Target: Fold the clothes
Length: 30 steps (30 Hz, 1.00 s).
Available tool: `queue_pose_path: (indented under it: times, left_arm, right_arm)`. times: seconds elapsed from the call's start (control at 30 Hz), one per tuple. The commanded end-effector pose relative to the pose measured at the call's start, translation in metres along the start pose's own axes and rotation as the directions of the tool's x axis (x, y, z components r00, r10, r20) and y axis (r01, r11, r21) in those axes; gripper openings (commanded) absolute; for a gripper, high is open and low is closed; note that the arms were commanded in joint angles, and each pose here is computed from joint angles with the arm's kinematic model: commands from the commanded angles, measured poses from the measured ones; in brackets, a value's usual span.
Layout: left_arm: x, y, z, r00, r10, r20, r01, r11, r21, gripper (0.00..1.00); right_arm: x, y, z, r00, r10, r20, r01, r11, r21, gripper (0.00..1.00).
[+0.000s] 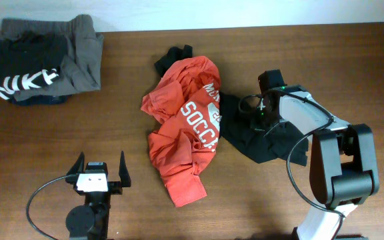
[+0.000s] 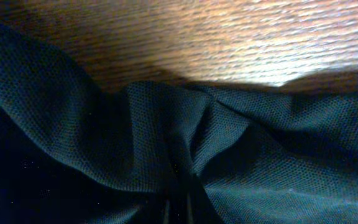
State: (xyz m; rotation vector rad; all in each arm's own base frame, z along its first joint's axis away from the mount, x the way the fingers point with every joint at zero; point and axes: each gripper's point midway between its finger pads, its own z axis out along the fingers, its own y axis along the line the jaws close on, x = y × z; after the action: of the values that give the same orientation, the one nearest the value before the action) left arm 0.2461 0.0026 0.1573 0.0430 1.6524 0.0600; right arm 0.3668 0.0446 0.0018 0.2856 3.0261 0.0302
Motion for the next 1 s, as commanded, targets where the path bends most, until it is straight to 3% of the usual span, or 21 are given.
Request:
queue_pose_path:
  times: [0.0, 0.3, 0.63, 0.83, 0.87, 0.97]
  left_arm:
    - [0.001, -0.001, 0.0, 1.0, 0.015, 0.001, -0.015, 1.0, 0.006, 0.99]
    - [0.001, -0.001, 0.0, 1.0, 0.015, 0.001, -0.015, 1.0, 0.006, 0.99]
    - [0.001, -0.001, 0.0, 1.0, 0.015, 0.001, -0.015, 1.0, 0.006, 0.99]
    - [0.001, -0.001, 0.0, 1.0, 0.015, 0.001, -0.015, 1.0, 0.006, 0.99]
    - [0.001, -0.001, 0.0, 1.0, 0.015, 0.001, -0.015, 1.0, 0.006, 0.99]
    - [0.001, -0.001, 0.0, 1.0, 0.015, 0.001, -0.015, 1.0, 0.006, 0.99]
  right_arm:
    - [-0.004, -0.03, 0.009, 0.999, 0.044, 0.02, -0.046, 0.987, 0.156, 0.04]
    - [-0.015, -0.104, 0.008, 0.972, 0.233, 0.043, -0.237, 0.952, 0.192, 0.04]
    - [0.006, -0.248, -0.003, 0.828, 0.551, 0.1, -0.554, 0.781, 0.289, 0.04]
    - [0.01, -0.288, -0.044, 0.76, 0.643, 0.097, -0.639, 0.712, 0.292, 0.04]
    - [0.004, -0.286, -0.054, 0.756, 0.648, 0.092, -0.646, 0.716, 0.264, 0.06]
    - [-0.016, -0.261, -0.083, 0.763, 0.645, 0.047, -0.645, 0.754, 0.123, 0.24]
